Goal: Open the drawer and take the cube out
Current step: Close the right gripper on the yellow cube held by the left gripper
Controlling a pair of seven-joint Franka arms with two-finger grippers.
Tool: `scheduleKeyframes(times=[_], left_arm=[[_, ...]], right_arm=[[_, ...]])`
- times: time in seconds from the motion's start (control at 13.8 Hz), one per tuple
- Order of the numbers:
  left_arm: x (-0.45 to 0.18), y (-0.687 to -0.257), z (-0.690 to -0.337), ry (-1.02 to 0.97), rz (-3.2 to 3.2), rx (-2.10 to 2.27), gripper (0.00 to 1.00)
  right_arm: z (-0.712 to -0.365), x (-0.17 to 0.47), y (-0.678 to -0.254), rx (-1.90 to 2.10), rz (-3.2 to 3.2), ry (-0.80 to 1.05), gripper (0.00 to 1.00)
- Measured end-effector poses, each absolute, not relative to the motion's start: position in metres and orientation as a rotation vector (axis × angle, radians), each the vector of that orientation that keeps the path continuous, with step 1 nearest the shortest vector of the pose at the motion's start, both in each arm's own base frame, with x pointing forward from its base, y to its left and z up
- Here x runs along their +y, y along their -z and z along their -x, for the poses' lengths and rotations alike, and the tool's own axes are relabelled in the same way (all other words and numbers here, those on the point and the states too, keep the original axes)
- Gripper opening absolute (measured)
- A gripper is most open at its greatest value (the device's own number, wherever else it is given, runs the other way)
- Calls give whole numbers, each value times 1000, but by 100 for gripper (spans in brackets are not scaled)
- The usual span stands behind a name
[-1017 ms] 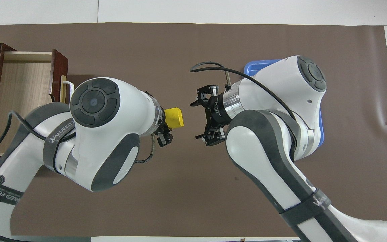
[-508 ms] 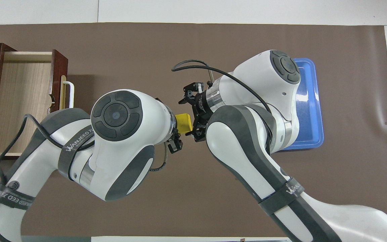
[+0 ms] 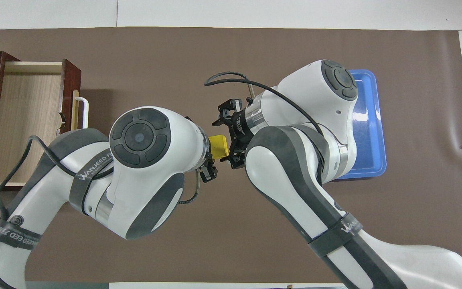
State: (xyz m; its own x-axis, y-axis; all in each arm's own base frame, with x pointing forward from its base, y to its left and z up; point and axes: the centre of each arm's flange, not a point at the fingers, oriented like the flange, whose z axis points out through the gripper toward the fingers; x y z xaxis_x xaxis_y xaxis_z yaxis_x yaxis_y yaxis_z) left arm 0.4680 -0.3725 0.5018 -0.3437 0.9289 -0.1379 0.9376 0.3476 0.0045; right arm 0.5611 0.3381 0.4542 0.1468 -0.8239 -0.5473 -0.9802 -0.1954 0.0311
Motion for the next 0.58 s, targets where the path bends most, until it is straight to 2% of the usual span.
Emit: scheduleKeyframes(times=[0.07, 0.15, 0.22, 0.44, 0.58], left_arm=[[-372, -502, -469, 109, -1726, 2482, 56], [-371, -501, -470, 104, -1724, 2484, 56], [-371, -501, -470, 104, -1725, 2485, 56], [-369, -501, -472, 95, -1717, 2487, 56], [-369, -501, -472, 95, -1717, 2486, 56]], right_arm=[[-561, 339, -454, 1736, 2100, -658, 89], [-559, 340, -454, 1734, 2104, -661, 79], [-559, 341, -454, 1732, 2106, -661, 79], [-556, 344, -454, 1729, 2115, -671, 56], [-556, 343, -454, 1729, 2115, -671, 57]])
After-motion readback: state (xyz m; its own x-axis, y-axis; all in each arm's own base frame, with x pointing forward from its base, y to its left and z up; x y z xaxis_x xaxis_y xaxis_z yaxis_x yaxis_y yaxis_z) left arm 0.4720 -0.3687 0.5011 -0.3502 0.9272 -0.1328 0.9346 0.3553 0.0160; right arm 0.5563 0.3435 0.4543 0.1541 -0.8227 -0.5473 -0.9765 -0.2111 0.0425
